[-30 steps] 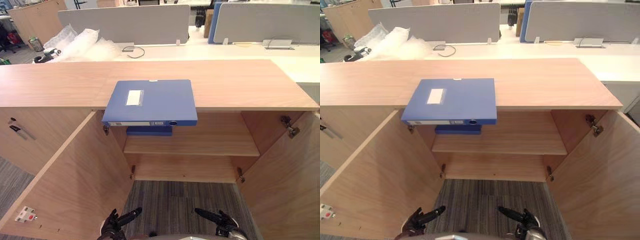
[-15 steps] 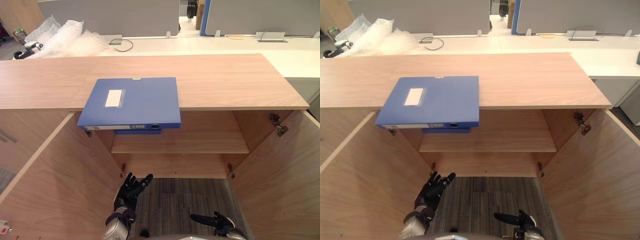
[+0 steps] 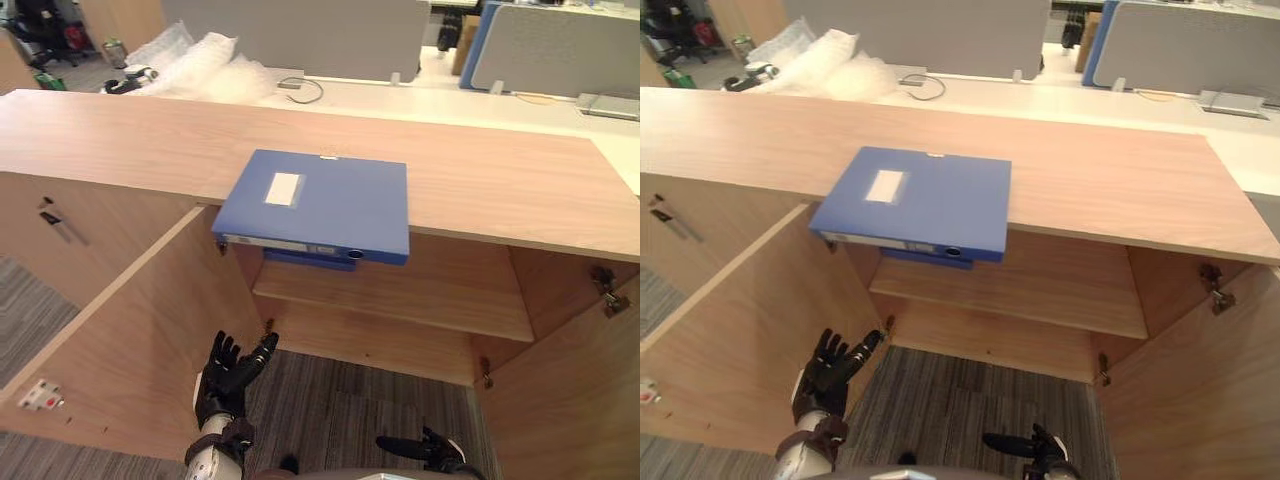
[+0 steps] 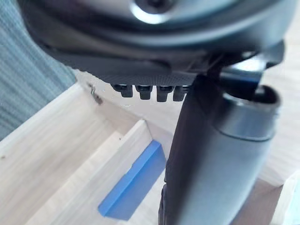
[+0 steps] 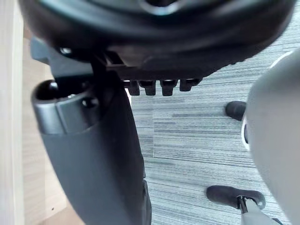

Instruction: Walk over to the cabinet, pick up the folder, carry it to the office cabinet, place the folder inside the office cabinet, then close the office cabinet door

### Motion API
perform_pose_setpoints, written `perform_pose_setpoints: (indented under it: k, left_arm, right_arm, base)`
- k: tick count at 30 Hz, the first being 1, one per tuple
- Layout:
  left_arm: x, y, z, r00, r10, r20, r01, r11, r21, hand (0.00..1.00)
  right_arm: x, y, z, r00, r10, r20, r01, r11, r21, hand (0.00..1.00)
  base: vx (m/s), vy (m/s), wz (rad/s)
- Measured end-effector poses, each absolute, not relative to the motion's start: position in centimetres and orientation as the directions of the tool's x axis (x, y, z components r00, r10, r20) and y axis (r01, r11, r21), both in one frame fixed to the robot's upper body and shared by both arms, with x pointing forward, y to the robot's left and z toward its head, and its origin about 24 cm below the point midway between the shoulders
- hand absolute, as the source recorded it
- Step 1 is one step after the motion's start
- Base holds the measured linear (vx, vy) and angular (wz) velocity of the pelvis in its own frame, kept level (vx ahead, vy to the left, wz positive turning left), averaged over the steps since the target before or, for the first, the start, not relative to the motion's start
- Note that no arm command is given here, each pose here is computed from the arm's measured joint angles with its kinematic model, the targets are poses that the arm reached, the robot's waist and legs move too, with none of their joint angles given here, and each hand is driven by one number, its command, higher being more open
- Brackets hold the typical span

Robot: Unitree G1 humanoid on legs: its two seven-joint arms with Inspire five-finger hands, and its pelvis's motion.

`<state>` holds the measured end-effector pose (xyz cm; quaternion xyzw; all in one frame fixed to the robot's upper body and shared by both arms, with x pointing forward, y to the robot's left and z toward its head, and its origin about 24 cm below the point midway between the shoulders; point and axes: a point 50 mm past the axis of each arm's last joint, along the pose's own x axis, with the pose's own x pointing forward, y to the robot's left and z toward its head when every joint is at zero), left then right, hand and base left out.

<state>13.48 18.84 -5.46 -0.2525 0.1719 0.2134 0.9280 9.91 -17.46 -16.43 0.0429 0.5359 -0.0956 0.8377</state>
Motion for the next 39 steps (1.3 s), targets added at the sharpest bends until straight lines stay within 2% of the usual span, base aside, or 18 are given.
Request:
perform_pose_setpoints:
  k: [3,7,9,13,16,18,21,26,28,31,39]
  left_arm:
    - [13.1,18.9,-5.1,0.831,0.360,-0.424,-0.529,0.748,-0.401,1.00]
    - [13.4,19.2,-4.1,0.835,0.388,-0.391,-0.532,0.753,-0.387,1.00]
    - [14.1,19.6,-2.3,0.844,0.430,-0.320,-0.528,0.768,-0.362,1.00]
    - [15.3,20.0,3.3,0.864,0.498,-0.077,-0.495,0.812,-0.308,1.00]
    - [15.9,19.0,6.2,0.858,0.507,0.076,-0.486,0.852,-0.193,1.00]
    - [16.3,18.2,9.1,0.829,0.502,0.246,-0.490,0.864,-0.112,1.00]
    - [17.1,16.8,11.4,0.809,0.403,0.429,-0.456,0.890,0.024,1.00]
    - [17.5,14.8,12.4,0.811,0.163,0.562,-0.388,0.869,0.308,1.00]
    - [17.4,14.6,12.4,0.804,0.064,0.591,-0.386,0.813,0.437,1.00]
    - [17.6,14.9,12.7,0.792,-0.020,0.610,-0.391,0.750,0.533,1.00]
    - [17.9,15.9,12.0,0.815,-0.111,0.569,-0.365,0.664,0.653,1.00]
  right_arm:
    - [9.8,-16.7,-16.5,0.404,-0.098,-0.910,0.207,0.978,-0.014,1.00]
    - [9.7,-16.0,-16.6,0.396,-0.076,-0.915,0.177,0.984,-0.005,1.00]
    - [9.6,-15.6,-16.6,0.391,-0.074,-0.918,0.182,0.983,-0.002,1.00]
    - [9.6,-14.5,-16.7,0.383,-0.070,-0.921,0.186,0.983,0.003,1.00]
    - [9.9,-13.8,-16.7,0.389,-0.062,-0.919,0.181,0.983,0.010,1.00]
    - [10.1,-13.2,-16.7,0.383,-0.050,-0.922,0.123,0.992,-0.002,1.00]
    - [10.1,-13.0,-16.8,0.373,-0.045,-0.927,0.061,0.998,-0.024,1.00]
    - [10.2,-13.5,-17.0,0.356,-0.056,-0.933,0.036,0.998,-0.046,1.00]
    - [10.5,-14.0,-16.9,0.368,-0.068,-0.927,0.033,0.998,-0.060,1.00]
    - [10.5,-15.1,-16.9,0.363,-0.092,-0.927,0.021,0.996,-0.091,1.00]
    - [10.1,-16.7,-17.0,0.348,-0.121,-0.930,0.007,0.992,-0.126,1.00]
  base:
    - [-0.04,-0.015,0.21]
    - [-0.01,-0.022,0.16]
    - [0.00,-0.034,0.27]
    - [0.01,-0.015,0.20]
    - [0.01,-0.001,0.05]
    - [0.00,0.000,0.00]
    - [0.00,0.000,0.00]
    - [-0.01,-0.013,-0.09]
    - [-0.01,-0.023,-0.11]
    - [0.00,-0.017,-0.15]
    - [-0.02,-0.008,-0.06]
